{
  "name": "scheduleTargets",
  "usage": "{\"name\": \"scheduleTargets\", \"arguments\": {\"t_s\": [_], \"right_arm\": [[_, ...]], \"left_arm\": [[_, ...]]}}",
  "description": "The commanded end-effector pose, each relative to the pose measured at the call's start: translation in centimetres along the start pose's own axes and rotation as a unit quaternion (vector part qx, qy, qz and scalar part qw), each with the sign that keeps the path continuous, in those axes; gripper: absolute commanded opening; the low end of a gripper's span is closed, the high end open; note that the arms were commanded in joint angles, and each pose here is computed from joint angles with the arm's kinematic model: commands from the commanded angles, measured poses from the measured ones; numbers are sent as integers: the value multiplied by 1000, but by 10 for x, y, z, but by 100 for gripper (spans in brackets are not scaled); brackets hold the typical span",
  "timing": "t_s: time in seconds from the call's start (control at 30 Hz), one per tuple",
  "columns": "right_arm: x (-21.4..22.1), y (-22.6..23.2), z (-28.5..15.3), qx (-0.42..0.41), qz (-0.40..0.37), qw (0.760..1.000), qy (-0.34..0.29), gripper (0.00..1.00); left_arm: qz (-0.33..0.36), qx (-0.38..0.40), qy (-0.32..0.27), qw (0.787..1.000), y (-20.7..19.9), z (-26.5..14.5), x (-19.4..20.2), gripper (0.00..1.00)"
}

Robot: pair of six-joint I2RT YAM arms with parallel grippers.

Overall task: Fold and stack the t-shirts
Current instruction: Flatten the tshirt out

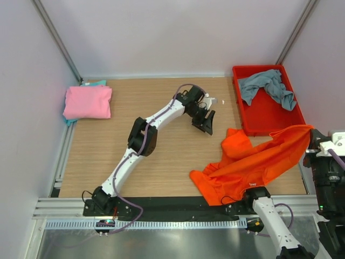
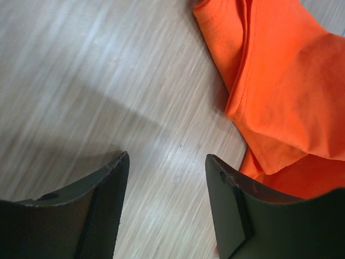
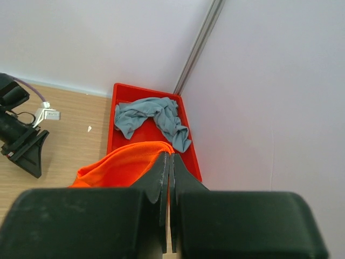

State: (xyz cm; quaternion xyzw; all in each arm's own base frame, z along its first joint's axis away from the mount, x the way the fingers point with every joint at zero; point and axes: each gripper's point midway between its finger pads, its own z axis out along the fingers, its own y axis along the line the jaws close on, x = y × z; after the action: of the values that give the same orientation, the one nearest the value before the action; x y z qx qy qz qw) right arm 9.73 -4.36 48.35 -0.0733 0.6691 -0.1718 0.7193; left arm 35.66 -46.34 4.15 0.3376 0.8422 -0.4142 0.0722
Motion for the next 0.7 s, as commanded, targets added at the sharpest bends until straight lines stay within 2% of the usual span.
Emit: {"name": "scheduleTargets", "arguments": {"t_s": [0.0, 0.07, 0.1, 0.13, 0.17, 0.2, 0.23, 0.27, 0.3, 0.33, 0.37, 0.4, 0.5, 0.53, 0.57, 0.6, 0.63, 0.67], "right_arm": [[3, 17, 31, -21, 14, 1000, 6, 1], [0, 27, 60, -33, 14, 999, 5, 1], [-2, 31, 73, -39, 14, 999, 7, 1], [6, 49, 108, -68, 12, 997, 37, 1], [3, 54, 126, -74, 16, 996, 39, 1], [-4, 59, 143, -83, 21, 996, 40, 1], [11, 78, 182, -103, 24, 991, 80, 1], [-1, 81, 199, -111, 30, 990, 80, 1], [1, 89, 219, -120, 34, 988, 92, 1], [1, 95, 237, -127, 37, 986, 101, 1], [8, 110, 281, -132, 55, 982, 124, 1], [10, 117, 302, -135, 63, 980, 132, 1], [24, 171, 377, -149, 59, 976, 146, 1], [30, 192, 383, -161, 38, 974, 157, 1], [6, 248, 385, -197, 18, 972, 130, 1], [-14, 273, 372, -231, -12, 967, 103, 1], [-40, 303, 346, -273, -30, 959, 74, 1], [-76, 354, 299, -328, -51, 943, 26, 1]], "left_arm": [[13, -41, 55, 998, 4, 17, 34, 60], [-1, -47, 43, 998, 4, -5, 29, 58], [-30, -52, 56, 997, 13, -16, 48, 57], [-30, -59, 8, 998, 9, -63, 26, 57], [-25, -65, -31, 997, 12, -88, 15, 57], [-54, -76, -24, 995, 28, -103, 37, 57], [-47, -94, -83, 991, 29, -161, 20, 57], [-47, -104, -98, 989, 35, -184, 24, 57], [-78, -119, -109, 984, 57, -210, 41, 57], [-63, -128, -138, 980, 42, -243, 40, 58], [-81, -134, -134, 979, 49, -250, 60, 58], [-82, -147, -151, 974, 55, -273, 68, 58], [-86, -164, -182, 966, 45, -304, 99, 58], [-85, -165, -193, 964, 42, -310, 104, 58], [-80, -175, -209, 959, 32, -320, 116, 58], [-88, -189, -225, 952, 36, -331, 122, 58], [-80, -205, -244, 944, 36, -342, 122, 58], [-74, -215, -258, 939, 30, -348, 129, 58]]}}
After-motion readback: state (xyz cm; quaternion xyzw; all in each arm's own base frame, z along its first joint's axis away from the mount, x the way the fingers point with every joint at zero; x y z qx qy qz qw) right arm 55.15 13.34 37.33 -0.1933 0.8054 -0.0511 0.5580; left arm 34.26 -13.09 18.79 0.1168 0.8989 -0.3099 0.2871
